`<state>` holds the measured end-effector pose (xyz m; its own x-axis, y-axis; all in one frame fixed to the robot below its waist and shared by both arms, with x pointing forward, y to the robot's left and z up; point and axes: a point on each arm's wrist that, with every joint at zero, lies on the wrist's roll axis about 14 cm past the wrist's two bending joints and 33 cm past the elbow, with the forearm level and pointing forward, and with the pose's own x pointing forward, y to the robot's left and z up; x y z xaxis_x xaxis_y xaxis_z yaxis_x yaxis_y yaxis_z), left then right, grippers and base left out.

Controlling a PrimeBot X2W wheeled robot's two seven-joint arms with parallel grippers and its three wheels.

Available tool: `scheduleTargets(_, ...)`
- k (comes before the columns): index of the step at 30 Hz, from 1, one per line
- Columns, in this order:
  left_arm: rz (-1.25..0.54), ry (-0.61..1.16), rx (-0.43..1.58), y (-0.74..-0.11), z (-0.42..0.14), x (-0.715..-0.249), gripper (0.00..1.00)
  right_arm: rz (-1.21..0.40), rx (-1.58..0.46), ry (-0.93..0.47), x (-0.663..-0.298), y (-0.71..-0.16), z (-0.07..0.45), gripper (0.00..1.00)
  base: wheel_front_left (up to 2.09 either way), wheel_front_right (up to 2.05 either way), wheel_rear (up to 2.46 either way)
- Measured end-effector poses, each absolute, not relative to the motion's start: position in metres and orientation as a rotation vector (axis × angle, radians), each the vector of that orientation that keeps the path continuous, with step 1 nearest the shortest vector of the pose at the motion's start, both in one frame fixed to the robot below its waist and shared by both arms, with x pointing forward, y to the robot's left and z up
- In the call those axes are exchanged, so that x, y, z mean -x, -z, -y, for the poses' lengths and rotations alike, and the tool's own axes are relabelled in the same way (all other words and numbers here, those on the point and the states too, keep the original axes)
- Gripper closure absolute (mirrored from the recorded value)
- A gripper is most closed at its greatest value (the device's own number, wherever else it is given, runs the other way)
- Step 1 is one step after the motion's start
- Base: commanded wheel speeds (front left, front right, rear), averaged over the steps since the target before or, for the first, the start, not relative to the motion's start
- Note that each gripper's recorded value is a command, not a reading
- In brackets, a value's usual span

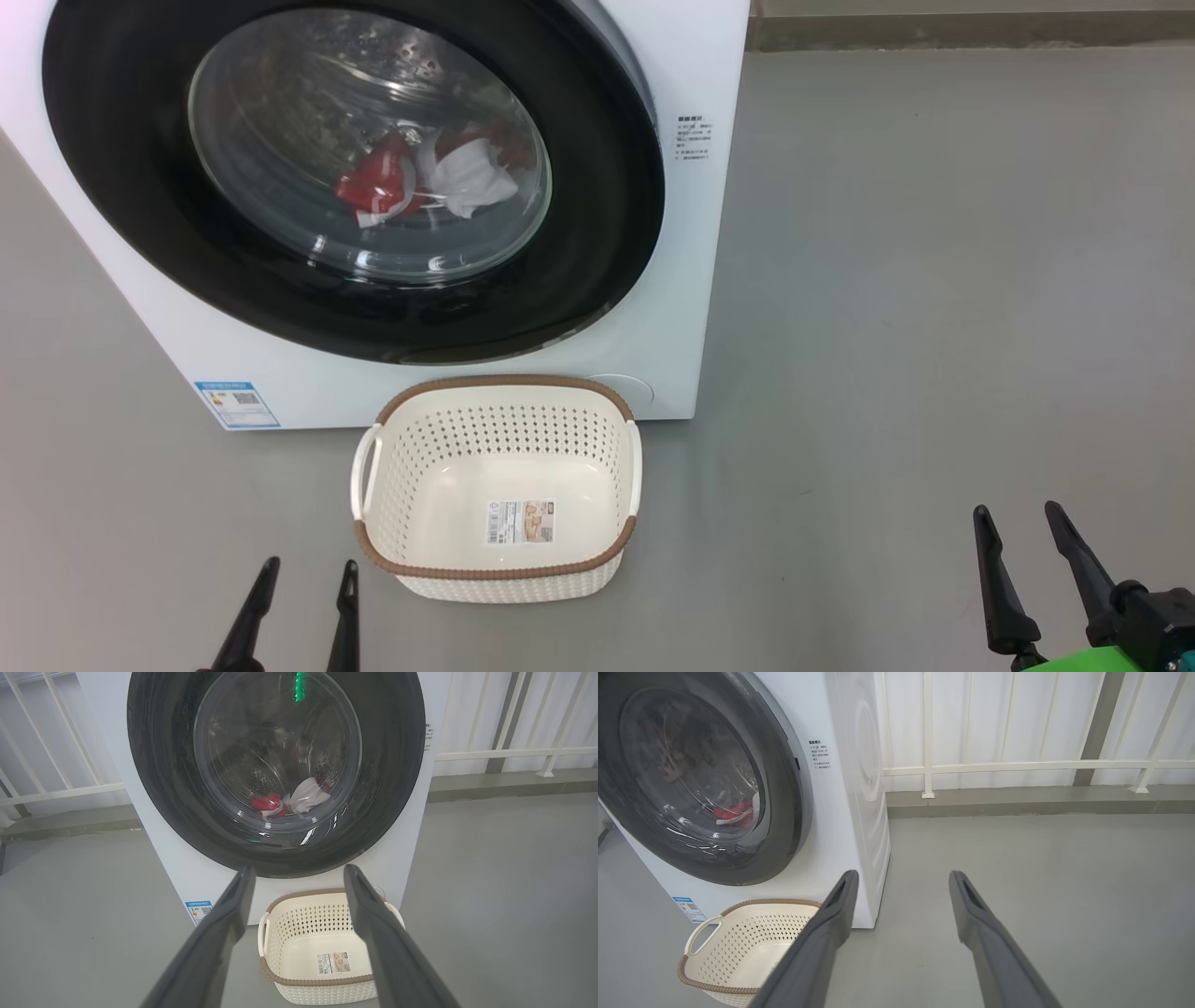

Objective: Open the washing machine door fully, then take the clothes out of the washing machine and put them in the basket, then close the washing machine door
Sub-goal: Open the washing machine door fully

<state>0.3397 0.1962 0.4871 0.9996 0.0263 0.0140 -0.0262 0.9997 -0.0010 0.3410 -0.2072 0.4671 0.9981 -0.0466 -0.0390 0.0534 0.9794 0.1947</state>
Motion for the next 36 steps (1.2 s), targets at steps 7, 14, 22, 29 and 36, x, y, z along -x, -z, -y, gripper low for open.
scheduleTargets(7, 0.004, -0.023, 0.01, -0.484, -0.197, -0.34, 0.0, -0.045, -0.211, 0.059, -0.338, -0.463, 0.209, 0.0, 0.0, 0.0, 0.0)
scheduleTargets(14, -0.001, -0.027, 0.016, -0.482, -0.198, -0.341, 0.0, -0.044, -0.23, 0.038, -0.34, -0.464, 0.201, 1.0, 0.0, 0.0, 0.0)
scheduleTargets(22, -0.02, -0.01, 0.029, -0.476, -0.192, -0.346, 0.0, 0.069, -0.364, -0.024, -0.381, -0.499, 0.178, 1.0, 0.0, 0.0, 0.0)
scheduleTargets(29, -0.014, 0.008, 0.035, -0.477, -0.188, -0.363, 0.0, 0.193, -0.429, -0.117, -0.436, -0.545, 0.151, 1.0, 0.0, 0.0, 0.0)
scheduleTargets(36, -0.025, 0.014, 0.036, -0.473, -0.19, -0.376, 0.0, 0.286, -0.433, -0.204, -0.486, -0.584, 0.126, 1.0, 0.0, 0.0, 0.0)
